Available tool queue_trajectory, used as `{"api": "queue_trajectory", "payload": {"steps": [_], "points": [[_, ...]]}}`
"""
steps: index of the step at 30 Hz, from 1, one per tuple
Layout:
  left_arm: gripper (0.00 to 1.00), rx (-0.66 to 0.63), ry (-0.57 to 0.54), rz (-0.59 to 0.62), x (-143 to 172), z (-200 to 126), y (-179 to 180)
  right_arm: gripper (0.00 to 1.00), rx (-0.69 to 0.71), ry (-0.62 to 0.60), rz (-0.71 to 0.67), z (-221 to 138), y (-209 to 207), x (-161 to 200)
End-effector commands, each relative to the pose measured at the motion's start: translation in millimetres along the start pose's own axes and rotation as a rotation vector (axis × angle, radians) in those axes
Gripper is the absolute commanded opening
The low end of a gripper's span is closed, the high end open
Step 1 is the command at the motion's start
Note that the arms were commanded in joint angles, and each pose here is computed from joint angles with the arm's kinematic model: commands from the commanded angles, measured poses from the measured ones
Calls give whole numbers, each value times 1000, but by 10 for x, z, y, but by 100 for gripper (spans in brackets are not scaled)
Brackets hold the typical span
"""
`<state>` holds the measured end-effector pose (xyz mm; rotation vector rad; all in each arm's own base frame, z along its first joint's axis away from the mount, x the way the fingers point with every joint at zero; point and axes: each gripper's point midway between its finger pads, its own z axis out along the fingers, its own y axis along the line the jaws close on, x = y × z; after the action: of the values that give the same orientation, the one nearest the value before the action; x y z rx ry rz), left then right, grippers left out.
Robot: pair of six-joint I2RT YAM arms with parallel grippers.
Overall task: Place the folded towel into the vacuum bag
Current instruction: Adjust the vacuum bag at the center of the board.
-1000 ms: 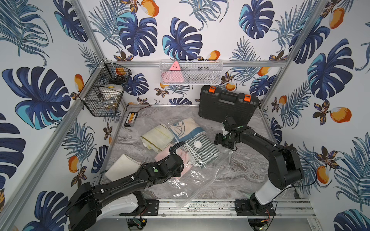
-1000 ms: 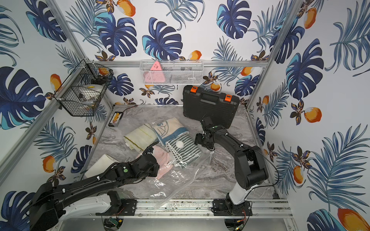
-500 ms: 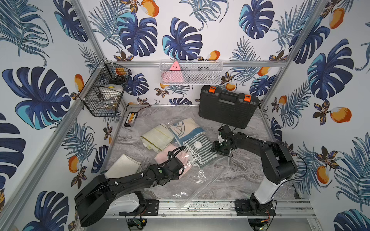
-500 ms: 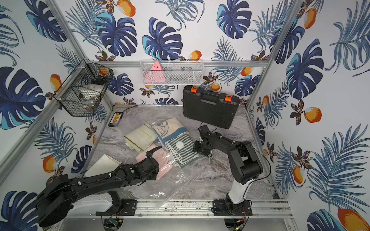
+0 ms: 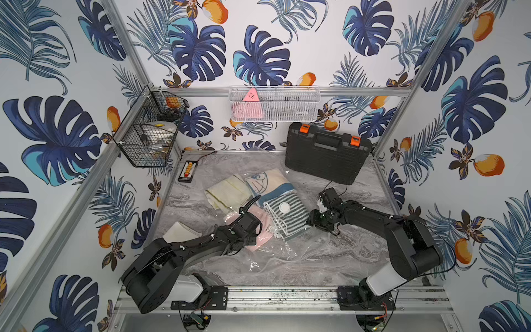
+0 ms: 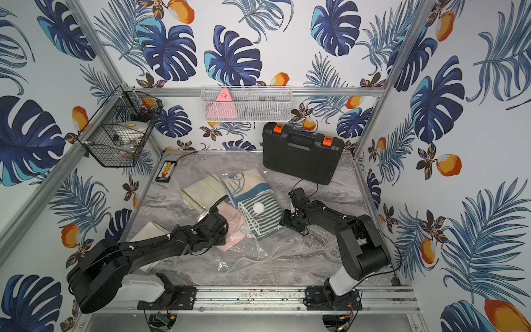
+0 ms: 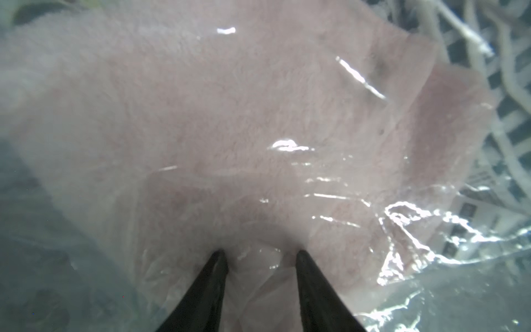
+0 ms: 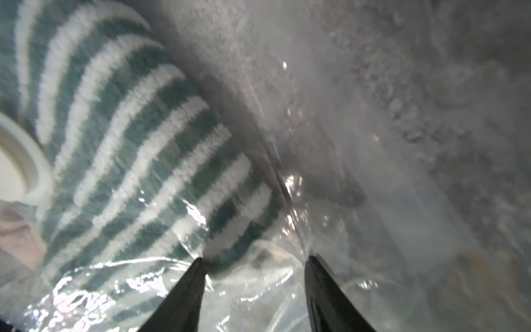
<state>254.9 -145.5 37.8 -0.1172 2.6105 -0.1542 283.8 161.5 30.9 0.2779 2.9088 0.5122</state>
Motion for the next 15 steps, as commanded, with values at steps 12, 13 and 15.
{"api": "queue_trajectory", "payload": {"steps": [12,13,15], "points": [[60,-226,-78,-120,-518,-1026,743,63,-78,-7,-327,-473,1451,458],[62,-237,-75,-145,-508,-1031,809,64,-82,-1,-351,-432,1548,520],[68,-269,-62,-222,-453,-1018,968,64,-86,14,-388,-348,1687,622]]}}
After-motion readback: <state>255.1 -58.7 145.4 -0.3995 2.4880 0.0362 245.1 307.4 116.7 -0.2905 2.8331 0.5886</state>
